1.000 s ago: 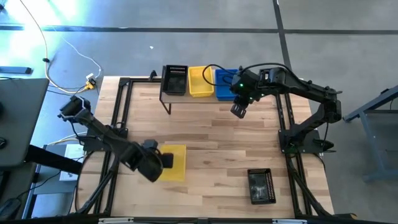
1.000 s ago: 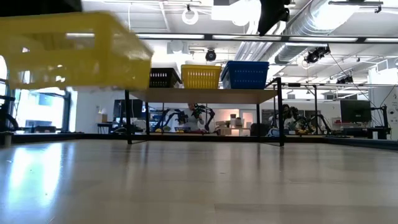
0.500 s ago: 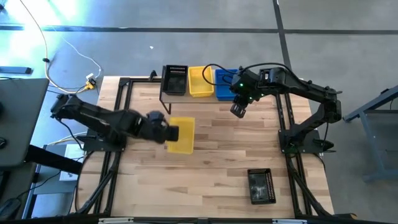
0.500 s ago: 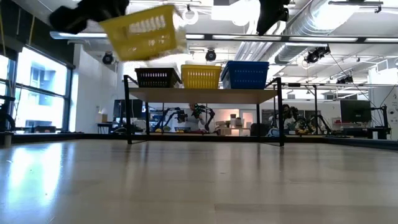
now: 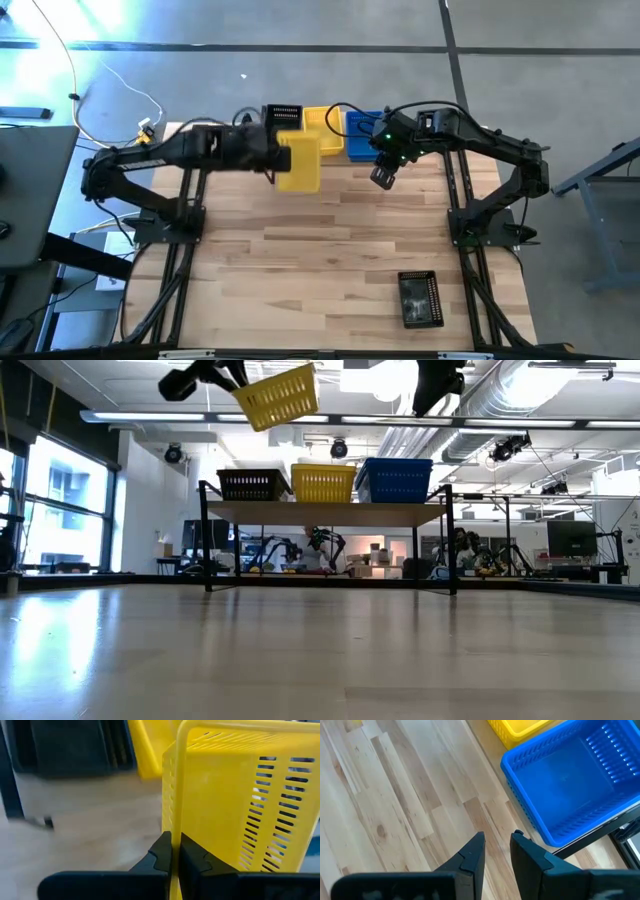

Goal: Stack baskets on shelf by color
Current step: Stack the yellow bin on top of the yellow bins on the shelf

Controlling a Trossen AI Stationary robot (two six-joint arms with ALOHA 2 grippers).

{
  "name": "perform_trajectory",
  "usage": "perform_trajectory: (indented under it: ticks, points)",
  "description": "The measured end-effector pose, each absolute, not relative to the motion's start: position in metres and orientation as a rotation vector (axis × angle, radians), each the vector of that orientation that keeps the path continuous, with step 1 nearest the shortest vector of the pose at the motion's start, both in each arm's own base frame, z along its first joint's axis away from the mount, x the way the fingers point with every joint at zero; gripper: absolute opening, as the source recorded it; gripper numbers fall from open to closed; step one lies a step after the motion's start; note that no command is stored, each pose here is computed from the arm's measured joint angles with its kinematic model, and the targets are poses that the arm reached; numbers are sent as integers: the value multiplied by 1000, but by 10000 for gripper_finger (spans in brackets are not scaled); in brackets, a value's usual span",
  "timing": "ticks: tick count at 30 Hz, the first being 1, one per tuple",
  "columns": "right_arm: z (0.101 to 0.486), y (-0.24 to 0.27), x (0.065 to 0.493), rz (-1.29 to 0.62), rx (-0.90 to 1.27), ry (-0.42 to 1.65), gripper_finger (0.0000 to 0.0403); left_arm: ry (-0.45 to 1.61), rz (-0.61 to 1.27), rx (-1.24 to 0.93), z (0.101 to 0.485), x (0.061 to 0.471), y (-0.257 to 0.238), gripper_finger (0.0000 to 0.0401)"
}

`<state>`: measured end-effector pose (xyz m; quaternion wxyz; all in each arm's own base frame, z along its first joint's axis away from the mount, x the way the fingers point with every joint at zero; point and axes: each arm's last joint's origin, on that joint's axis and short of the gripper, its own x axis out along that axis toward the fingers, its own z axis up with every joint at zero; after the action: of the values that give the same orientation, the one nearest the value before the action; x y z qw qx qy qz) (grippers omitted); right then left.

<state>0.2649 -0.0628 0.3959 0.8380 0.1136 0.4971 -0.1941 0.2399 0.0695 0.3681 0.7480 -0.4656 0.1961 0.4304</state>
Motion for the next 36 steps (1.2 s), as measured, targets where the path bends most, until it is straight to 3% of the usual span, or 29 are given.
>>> perform_trajectory:
  ticks: [16, 36]
  points:
    - [396, -65, 264, -509, 253, 1034, 78, 185, 885, -1044, 386, 232, 150, 1]
    - [396, -65, 264, -537, 295, 1023, 78, 281, 852, -1121, 380, 244, 205, 1]
